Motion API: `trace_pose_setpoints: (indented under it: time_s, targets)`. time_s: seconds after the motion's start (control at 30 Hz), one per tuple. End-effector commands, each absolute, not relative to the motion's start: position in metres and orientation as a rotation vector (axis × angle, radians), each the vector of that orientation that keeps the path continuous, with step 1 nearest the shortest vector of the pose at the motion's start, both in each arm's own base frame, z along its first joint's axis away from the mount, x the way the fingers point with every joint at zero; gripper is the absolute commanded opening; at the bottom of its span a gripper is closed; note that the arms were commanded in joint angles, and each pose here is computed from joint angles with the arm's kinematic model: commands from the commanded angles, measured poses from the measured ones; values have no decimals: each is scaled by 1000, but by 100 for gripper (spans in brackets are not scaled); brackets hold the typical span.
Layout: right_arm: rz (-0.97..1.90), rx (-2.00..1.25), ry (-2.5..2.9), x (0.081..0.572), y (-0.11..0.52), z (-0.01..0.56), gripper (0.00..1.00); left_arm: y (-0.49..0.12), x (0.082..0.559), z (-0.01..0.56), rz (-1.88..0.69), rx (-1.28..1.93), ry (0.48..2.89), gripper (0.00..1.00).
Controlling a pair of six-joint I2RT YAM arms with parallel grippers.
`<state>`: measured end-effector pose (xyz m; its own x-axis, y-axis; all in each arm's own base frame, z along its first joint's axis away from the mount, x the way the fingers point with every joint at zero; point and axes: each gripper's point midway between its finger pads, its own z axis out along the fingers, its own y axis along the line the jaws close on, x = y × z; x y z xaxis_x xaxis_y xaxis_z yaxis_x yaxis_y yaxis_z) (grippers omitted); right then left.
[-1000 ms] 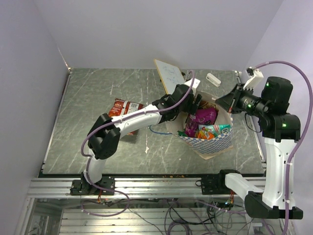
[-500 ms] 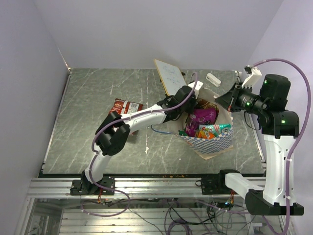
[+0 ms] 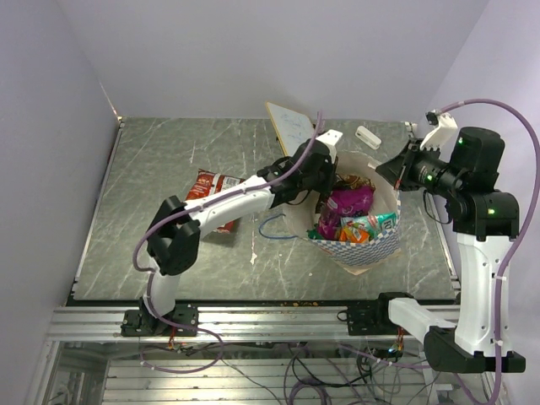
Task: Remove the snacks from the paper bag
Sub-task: Take out the snack from the paper bag.
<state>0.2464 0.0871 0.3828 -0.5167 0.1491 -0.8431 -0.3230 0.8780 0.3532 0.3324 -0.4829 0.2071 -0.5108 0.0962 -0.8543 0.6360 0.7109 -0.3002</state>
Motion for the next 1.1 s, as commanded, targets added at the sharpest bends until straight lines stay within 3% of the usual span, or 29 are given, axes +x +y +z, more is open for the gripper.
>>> trace_pose_setpoints:
  time_s: [0.0,0.5,0.83,1.07]
  targets:
    - [531,-90,2017,248,79,386,0,-483,306,304,-988,515,1894,7]
    - [401,7,2035,252,58,380,0,-482,239,421,-1411,607,1764,7]
    - [334,35,2045,255,48,379,0,-426,230,537,-1450,550,1515,7]
    - [379,49,2060,253,53,371,0,-366,237,586,-1442,467,1406,7]
